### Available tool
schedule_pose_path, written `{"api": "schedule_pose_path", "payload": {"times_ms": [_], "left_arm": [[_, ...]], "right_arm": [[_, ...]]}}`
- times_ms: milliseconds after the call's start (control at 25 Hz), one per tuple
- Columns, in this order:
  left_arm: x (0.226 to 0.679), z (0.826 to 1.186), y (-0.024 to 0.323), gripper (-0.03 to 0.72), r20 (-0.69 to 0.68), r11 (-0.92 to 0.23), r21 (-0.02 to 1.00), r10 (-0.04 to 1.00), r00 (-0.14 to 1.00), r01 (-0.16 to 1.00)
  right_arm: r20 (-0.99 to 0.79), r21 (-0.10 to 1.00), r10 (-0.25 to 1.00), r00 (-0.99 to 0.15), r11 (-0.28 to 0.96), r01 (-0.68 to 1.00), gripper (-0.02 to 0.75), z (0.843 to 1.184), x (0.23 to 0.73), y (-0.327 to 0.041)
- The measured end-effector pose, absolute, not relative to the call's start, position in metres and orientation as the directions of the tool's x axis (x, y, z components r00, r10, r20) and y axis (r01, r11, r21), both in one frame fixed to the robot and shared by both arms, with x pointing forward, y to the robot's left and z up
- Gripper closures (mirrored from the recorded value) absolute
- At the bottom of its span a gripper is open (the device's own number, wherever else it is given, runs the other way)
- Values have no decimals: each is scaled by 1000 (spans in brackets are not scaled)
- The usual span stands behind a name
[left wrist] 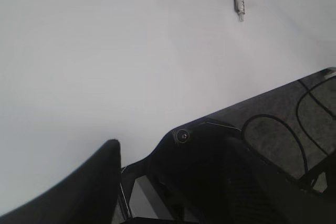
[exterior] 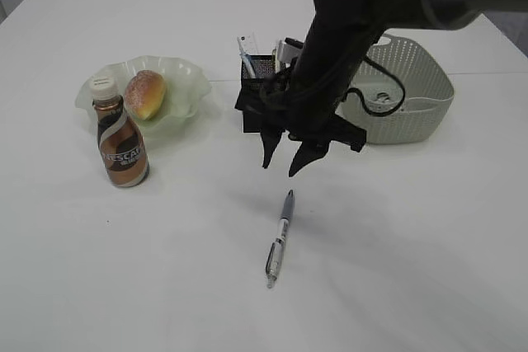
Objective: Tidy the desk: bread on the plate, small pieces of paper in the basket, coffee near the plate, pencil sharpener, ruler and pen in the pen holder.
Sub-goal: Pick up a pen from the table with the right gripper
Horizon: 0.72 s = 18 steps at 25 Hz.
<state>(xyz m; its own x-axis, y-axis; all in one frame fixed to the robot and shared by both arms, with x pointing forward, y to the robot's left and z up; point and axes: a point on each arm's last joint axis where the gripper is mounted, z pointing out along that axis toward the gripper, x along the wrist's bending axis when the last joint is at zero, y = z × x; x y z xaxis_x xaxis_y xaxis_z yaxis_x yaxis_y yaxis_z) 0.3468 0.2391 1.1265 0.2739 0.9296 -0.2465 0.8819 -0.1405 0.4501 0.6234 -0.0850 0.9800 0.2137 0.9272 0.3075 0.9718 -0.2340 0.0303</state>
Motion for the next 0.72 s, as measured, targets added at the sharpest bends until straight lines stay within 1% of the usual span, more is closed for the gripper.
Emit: {"api": "schedule_pose_path", "payload": {"times_ms": [200,320,480,560,640,720], "left_arm": [[346,1127,238,239,-262,-137,447,925,275,884],[346,1127,237,239,-278,-133,443,920,277,887],[345,1127,236,243,-286,-131,441,917,277,888],[345,1127,236,244,-286,-131,441,917,277,888],[345,1127,236,244,-287,-130,441,917,277,888],[345,1127,236,244,-288,-130,440,917,277,888]], "right_arm": [[278,-6,934,227,-234,972,428,958,627,-83],[272,-15,934,232,-237,971,428,956,626,-83],[285,-13,913,293,-302,953,428,958,629,-83],[277,3,915,294,-306,952,428,959,631,-84],[242,22,927,287,-301,953,428,959,631,-87],[200,31,928,315,-327,945,428,958,631,-91]]}}
